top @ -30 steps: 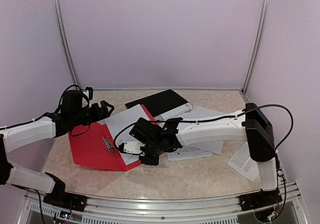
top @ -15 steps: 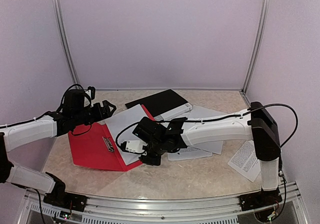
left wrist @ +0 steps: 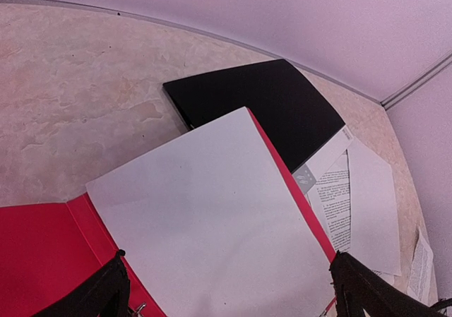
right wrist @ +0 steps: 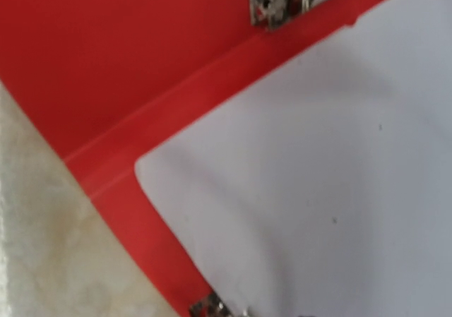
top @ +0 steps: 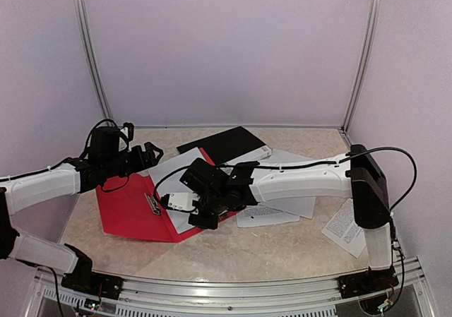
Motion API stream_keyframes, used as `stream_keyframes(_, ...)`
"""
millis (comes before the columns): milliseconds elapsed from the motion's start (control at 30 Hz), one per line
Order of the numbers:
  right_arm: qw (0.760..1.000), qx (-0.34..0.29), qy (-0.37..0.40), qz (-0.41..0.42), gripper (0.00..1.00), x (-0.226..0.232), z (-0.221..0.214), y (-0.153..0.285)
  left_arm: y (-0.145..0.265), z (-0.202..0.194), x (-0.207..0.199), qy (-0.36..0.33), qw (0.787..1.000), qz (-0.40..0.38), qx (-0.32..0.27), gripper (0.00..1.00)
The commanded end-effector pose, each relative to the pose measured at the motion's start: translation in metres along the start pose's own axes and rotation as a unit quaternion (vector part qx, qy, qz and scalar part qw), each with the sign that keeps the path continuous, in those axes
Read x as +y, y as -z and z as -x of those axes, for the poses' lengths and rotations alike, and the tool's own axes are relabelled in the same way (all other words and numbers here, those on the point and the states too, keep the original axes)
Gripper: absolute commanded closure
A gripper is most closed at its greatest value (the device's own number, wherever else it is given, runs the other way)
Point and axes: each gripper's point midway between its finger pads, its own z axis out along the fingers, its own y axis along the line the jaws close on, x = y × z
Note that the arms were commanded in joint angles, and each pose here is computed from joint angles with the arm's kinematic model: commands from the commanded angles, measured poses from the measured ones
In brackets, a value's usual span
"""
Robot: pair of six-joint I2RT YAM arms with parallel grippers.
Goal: Put the files into the folder
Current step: Close the spring clip on the folder.
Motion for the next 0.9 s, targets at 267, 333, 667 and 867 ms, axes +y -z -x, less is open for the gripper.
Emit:
stream_keyframes(267,0.999,0.024,0.023,0.031,0.64,0.011,-0.005,-0.03,0.006,0.006,0.007,-0.005,1.0,0.016,-0.004,0.04)
stream_keyframes(333,0.999,0.026,0.024,0.031,0.67,0.01,-0.005,-0.031,0.006,0.007,0.007,-0.004,1.0,0.017,-0.006,0.04)
stream_keyframes(667,0.999,0.043,0.025,0.022,0.8,0.007,-0.011,-0.031,0.006,0.006,0.008,-0.005,1.0,0.016,-0.004,0.04)
stream_keyframes(867,0.999,0.046,0.022,0.014,0.87,0.003,-0.011,-0.026,0.006,0.007,0.008,-0.004,1.0,0.015,-0.006,0.04)
